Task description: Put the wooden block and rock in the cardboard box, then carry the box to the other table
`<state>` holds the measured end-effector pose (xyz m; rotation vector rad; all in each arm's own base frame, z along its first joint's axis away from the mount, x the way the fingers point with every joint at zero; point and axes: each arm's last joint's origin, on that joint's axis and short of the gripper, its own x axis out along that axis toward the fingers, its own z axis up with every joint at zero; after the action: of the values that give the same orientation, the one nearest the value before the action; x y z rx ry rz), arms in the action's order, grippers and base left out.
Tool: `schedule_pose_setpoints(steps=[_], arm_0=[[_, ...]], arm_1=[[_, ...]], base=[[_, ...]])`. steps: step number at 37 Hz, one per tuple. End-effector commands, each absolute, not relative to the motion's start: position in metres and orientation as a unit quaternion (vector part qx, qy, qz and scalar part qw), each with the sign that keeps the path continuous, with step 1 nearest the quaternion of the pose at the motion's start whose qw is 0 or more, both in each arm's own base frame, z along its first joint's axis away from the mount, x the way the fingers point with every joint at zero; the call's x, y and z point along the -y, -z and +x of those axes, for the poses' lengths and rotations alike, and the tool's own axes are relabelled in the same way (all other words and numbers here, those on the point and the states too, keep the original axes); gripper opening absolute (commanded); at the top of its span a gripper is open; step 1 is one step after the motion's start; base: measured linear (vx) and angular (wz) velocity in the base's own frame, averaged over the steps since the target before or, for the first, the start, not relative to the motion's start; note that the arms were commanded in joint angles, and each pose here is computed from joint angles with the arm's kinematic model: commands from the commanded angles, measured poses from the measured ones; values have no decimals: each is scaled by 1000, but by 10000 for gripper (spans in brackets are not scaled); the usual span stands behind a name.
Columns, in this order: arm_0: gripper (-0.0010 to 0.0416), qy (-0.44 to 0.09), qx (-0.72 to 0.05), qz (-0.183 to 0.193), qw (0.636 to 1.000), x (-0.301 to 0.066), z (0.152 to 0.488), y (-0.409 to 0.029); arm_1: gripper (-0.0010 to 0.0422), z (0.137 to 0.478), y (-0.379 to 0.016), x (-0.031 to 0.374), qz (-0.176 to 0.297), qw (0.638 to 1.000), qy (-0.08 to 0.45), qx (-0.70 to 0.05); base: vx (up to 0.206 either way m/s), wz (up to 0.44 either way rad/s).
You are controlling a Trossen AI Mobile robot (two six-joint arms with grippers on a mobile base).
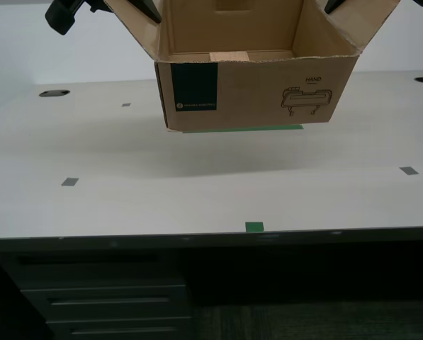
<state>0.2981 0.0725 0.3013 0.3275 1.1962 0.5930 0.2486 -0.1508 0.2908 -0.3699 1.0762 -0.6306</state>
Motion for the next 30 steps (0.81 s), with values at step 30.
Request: schedule_pose_setpoints(steps=[30], arm_0=[[-1, -280, -540, 152, 779, -74, 302, -302]], arm_1=[[-1, 253, -295, 152, -197, 814, 266, -478]], base=[[-135, -67]])
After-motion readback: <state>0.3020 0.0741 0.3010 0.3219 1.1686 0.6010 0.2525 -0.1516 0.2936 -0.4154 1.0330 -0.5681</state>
